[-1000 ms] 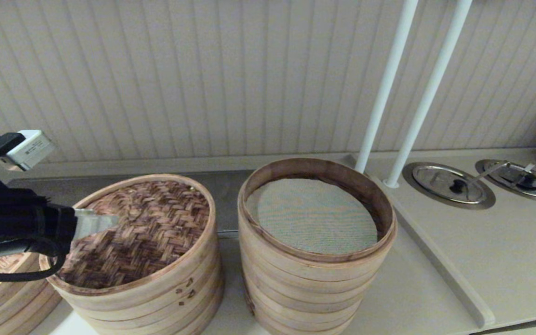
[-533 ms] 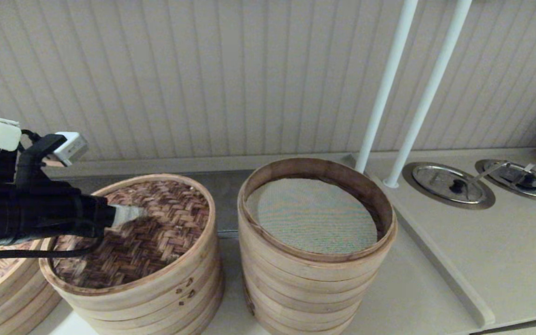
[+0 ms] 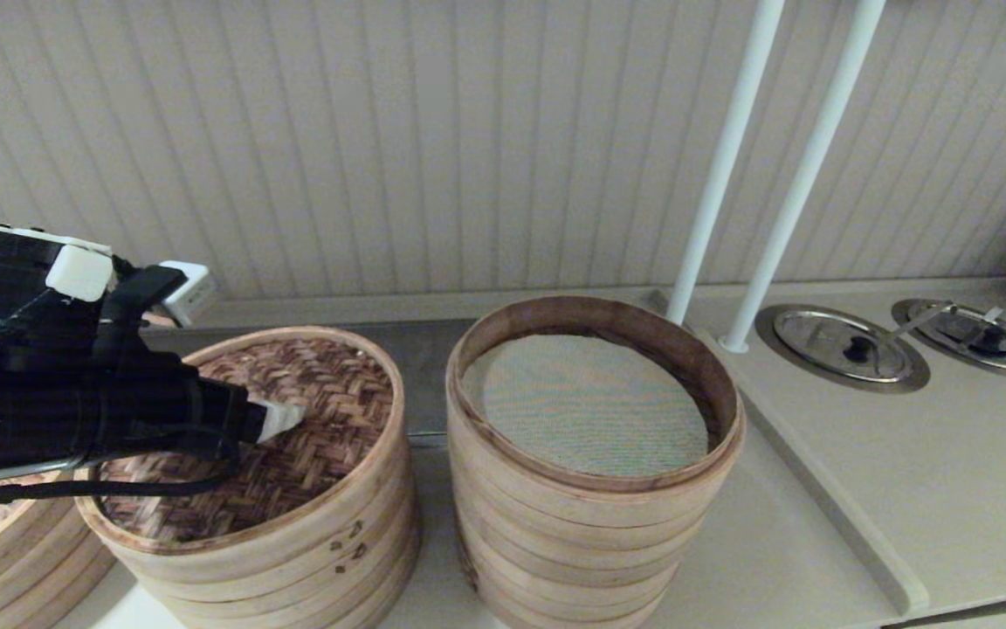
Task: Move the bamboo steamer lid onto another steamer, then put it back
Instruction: Pick up the steamer
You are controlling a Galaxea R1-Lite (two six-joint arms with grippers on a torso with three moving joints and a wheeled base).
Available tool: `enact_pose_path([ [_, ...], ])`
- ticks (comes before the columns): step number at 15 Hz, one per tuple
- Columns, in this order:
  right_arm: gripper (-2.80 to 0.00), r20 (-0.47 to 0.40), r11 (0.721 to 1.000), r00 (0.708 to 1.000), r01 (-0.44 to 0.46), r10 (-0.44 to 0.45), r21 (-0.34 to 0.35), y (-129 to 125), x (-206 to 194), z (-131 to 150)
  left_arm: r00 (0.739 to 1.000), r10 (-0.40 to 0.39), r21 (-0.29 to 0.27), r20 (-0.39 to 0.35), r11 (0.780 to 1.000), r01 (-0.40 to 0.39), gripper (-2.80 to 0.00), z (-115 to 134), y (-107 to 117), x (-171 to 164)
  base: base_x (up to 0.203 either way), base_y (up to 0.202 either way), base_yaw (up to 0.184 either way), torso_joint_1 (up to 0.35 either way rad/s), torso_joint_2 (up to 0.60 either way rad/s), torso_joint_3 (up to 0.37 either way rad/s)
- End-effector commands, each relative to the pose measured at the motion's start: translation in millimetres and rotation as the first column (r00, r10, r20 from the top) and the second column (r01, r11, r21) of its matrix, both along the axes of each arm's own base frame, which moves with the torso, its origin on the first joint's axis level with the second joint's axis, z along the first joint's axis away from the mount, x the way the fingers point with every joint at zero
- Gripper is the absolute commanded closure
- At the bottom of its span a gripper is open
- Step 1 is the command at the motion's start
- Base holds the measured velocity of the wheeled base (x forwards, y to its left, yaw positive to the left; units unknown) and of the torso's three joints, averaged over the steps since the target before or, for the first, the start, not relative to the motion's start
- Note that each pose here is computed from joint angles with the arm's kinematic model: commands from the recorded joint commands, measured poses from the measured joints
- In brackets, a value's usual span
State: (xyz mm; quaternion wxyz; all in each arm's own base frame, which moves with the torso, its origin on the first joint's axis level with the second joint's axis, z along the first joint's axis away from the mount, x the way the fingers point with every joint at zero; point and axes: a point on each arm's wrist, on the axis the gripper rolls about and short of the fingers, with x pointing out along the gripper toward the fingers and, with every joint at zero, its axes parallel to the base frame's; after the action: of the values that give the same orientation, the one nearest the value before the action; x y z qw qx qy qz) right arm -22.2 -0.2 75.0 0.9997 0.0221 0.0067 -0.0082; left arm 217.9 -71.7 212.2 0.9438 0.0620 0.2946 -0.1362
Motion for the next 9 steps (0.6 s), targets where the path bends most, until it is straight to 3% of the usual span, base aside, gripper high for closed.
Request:
enact_pose_path([
  [1, 0.00, -0.003, 1.000, 1.000, -0.001, 0.001, 0.000, 0.0, 0.2, -0.8, 1.000, 0.003, 0.001, 0.011, 1.000, -0.003, -2.80, 0.1, -1.2, 2.7, 0.000, 0.000, 0.000, 0.000, 0.00, 0.000],
  [3, 0.00, -0.004, 1.000, 1.000, 0.000, 0.000, 0.000, 0.0, 0.3, -0.8, 0.998, 0.010, -0.007, 0.058, 1.000, -0.009, -2.80, 0.7, -2.9, 8.4, 0.000, 0.000, 0.000, 0.000, 0.00, 0.000],
  [4, 0.00, -0.004, 1.000, 1.000, 0.001, -0.001, 0.000, 0.0, 0.3, -0.8, 0.998, 0.012, -0.008, 0.061, 1.000, -0.012, 0.00, -1.7, -3.3, 10.3, 0.000, 0.000, 0.000, 0.000, 0.00, 0.000],
  [9, 0.00, -0.005, 1.000, 1.000, 0.001, -0.001, 0.000, 0.0, 0.3, -0.8, 0.999, 0.027, -0.010, 0.046, 1.000, -0.026, 0.00, -7.4, -0.2, 10.5, 0.000, 0.000, 0.000, 0.000, 0.00, 0.000],
])
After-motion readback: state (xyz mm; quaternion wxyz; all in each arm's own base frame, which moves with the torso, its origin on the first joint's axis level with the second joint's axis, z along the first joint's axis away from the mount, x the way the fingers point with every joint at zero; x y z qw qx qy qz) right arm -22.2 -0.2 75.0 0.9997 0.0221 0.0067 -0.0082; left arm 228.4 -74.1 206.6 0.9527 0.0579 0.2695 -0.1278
